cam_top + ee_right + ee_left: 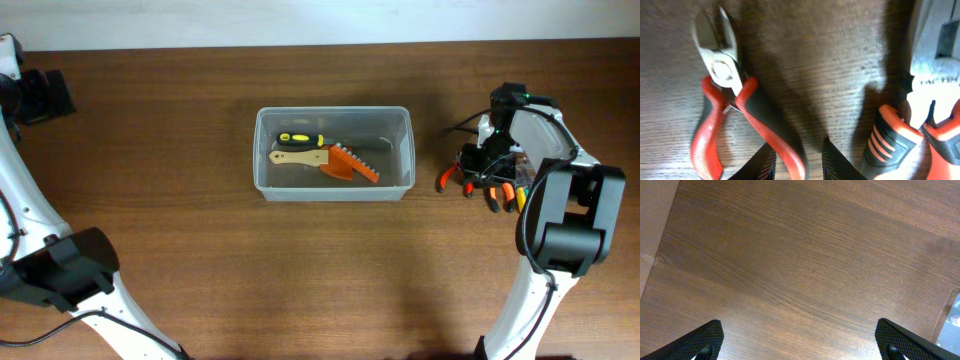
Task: Pack container
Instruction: 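Reach right gripper to the red-black small pliers and grasp them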
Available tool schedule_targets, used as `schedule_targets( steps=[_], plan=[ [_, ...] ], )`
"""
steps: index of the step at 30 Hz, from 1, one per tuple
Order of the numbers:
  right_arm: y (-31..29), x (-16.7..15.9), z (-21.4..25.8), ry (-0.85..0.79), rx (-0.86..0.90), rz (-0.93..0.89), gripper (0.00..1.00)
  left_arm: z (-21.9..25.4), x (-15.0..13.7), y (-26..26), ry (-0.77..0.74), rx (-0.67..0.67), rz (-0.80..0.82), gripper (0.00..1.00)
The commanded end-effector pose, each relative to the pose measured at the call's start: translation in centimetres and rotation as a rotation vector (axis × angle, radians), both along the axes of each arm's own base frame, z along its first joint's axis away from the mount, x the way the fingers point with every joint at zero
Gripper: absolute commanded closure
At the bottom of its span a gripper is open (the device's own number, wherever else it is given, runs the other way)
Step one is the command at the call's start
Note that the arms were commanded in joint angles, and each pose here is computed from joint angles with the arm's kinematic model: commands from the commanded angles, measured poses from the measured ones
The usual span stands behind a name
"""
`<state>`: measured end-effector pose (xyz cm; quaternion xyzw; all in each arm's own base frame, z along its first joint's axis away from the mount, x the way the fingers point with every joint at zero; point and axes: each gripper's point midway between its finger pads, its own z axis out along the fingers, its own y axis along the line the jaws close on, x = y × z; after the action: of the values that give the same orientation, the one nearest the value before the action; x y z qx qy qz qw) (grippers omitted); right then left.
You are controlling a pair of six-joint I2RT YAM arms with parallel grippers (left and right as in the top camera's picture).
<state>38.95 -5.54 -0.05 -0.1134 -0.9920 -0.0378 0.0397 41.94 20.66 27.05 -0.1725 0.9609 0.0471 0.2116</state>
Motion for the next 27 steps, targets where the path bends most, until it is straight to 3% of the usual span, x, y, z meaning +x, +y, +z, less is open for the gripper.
schedule_targets(
  steps=[1, 11, 19, 27],
  plan=[
    [-0.5, -1.4, -2.0, 0.083, -0.053, 0.010, 0.69, -0.5, 0.1, -0.1, 0.003, -0.023, 0.009, 0.01],
    [-0.7, -1.5, -2.0, 0.090, -0.072, 0.025, 0.68, -0.5, 0.1, -0.1, 0.003, -0.023, 0.009, 0.01],
    [0.7, -0.3, -2.1, 0.048, -0.069, 0.137, 0.69, -0.5, 0.1, -0.1, 0.004, -0.023, 0.009, 0.01],
    [1.3, -0.2, -2.1, 0.043, -0.070, 0.152, 0.82, -0.5, 0.1, -0.1, 0.004, -0.023, 0.009, 0.01]
  ],
)
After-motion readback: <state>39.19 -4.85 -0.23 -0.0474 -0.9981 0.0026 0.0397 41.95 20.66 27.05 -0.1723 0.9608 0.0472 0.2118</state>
